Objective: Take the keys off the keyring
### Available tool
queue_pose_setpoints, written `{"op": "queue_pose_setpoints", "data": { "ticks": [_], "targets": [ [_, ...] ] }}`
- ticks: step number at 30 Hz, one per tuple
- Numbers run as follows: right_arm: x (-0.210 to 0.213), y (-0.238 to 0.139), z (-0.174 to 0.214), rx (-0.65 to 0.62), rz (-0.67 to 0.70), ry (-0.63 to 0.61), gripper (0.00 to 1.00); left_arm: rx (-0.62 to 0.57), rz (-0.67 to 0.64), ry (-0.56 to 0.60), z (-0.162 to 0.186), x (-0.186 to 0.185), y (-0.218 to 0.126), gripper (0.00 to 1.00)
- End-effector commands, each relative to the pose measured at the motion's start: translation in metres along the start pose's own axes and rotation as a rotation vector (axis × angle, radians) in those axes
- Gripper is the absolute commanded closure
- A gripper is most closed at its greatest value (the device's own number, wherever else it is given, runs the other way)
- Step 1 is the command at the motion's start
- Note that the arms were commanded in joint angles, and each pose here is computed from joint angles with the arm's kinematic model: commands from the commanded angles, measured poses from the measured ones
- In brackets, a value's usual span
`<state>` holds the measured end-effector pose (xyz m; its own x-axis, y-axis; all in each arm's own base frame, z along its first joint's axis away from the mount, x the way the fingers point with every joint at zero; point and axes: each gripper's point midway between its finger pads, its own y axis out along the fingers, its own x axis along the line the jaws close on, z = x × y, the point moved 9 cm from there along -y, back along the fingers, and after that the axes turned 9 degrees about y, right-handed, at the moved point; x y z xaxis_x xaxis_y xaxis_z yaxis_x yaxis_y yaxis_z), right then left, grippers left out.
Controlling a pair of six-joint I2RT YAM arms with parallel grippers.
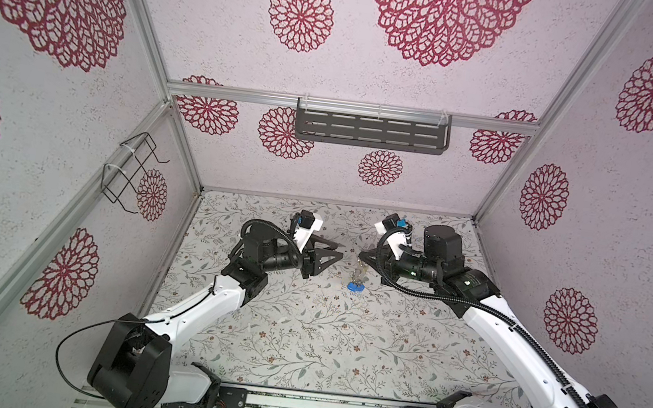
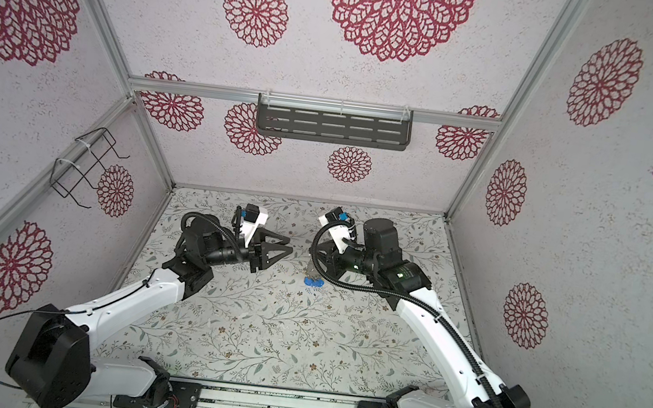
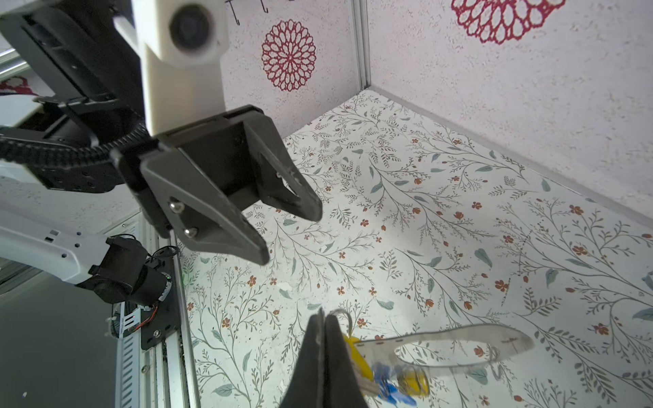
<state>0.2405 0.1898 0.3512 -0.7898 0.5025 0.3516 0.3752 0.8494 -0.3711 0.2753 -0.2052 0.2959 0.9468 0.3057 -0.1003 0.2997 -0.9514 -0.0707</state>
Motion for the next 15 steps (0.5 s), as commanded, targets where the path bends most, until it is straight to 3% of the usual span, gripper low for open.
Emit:
{"op": "queue_pose_setpoints", "data": {
  "ticks": [1, 6, 15],
  "targets": [
    [0.016, -0.016, -0.019, -0.063, -0.053, -0.079, 1.0, 0.044, 0.073, 0.13, 0.007, -0.006, 0.006, 0.54],
    [0.022, -0.02, -0.021, -0.063, -0.08, -0.084, 1.0, 0.083, 0.082, 0.183, 0.004, -0.002, 0.011, 0.52],
    [0.026, -0.022, -0.025, -0.072, -0.122, -0.079, 1.0, 0.089, 0.144, 0.179, -0.003, -0.002, 0.022, 0.52]
  ]
}}
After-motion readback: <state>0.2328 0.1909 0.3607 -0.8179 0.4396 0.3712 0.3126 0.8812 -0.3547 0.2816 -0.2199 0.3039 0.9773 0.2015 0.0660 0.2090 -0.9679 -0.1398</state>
